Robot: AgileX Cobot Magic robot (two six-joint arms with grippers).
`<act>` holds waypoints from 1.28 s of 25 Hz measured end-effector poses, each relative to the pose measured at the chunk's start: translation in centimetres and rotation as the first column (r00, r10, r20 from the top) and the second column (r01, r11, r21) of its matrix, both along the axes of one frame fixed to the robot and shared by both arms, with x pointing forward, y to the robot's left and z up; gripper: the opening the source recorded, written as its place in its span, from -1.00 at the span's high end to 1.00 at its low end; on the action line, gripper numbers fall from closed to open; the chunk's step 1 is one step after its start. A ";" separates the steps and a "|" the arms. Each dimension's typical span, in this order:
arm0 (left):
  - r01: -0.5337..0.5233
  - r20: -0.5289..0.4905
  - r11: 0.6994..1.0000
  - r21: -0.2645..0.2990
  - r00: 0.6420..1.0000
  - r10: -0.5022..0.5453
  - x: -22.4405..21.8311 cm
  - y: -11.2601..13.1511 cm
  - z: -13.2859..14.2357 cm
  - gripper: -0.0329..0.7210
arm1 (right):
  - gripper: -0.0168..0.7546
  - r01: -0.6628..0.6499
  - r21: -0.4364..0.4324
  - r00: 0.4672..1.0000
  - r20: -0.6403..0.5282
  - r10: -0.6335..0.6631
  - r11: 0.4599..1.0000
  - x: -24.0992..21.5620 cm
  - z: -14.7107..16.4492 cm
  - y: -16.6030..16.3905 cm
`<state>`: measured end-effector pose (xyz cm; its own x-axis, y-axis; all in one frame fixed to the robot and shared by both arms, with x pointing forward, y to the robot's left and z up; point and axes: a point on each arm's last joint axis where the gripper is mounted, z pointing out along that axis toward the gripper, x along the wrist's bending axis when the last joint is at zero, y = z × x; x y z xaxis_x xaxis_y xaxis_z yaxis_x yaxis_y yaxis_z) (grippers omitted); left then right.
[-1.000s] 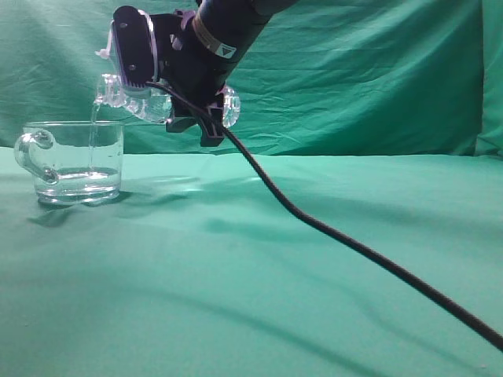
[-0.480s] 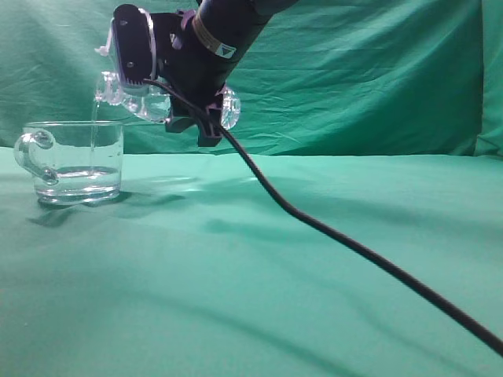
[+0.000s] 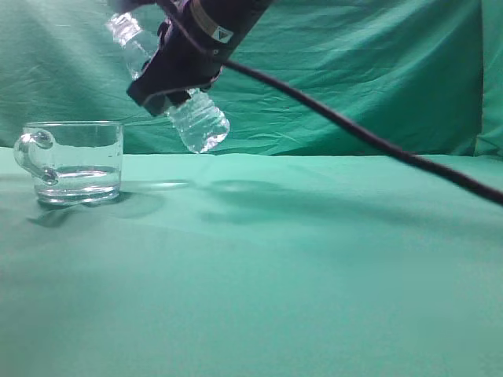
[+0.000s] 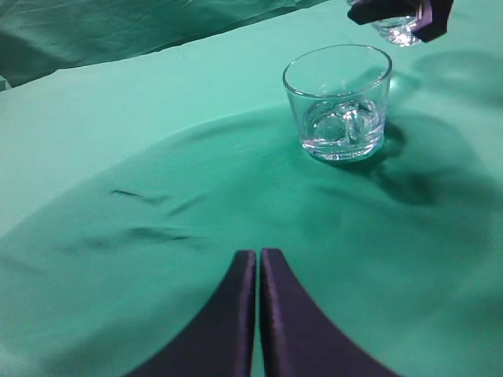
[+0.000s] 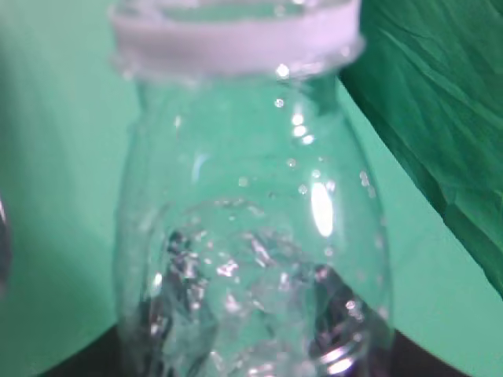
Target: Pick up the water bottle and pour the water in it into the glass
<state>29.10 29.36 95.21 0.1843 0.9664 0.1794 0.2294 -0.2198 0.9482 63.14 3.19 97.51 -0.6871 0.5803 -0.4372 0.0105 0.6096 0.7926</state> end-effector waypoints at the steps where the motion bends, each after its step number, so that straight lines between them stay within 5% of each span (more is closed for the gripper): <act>1: 0.000 0.000 1.000 0.000 1.000 0.000 0.0 0.0 0.0 0.91 | 0.11 0.026 0.050 0.999 -0.025 -0.024 0.998 -0.3 0.8 -0.2; 8: 0.000 0.000 1.000 0.000 1.000 0.000 0.0 0.0 0.0 0.91 | 0.11 0.165 0.284 0.979 -0.167 -0.121 0.945 -3.9 6.6 -4.1; 13: 0.000 0.000 1.000 0.000 1.000 0.000 0.0 0.0 0.0 0.91 | 0.11 0.296 0.354 0.943 -0.256 -0.212 0.887 -6.4 8.6 -10.1; 23: 0.000 0.000 1.000 0.000 1.000 0.000 0.0 0.0 0.0 0.91 | 0.11 0.517 0.299 0.849 -0.295 -0.438 0.802 -10.9 7.5 -22.5; 32: 0.000 0.000 1.000 0.000 1.000 0.000 0.0 0.0 0.0 0.91 | 0.11 0.545 0.166 0.817 -0.327 -0.476 0.822 -11.0 3.8 -24.3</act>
<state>29.10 29.36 95.21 0.1843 0.9664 0.1794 0.2294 -0.2198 0.9482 52.15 -21.07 101.34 -0.3277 0.9409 -0.0859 0.4910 0.2473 0.8353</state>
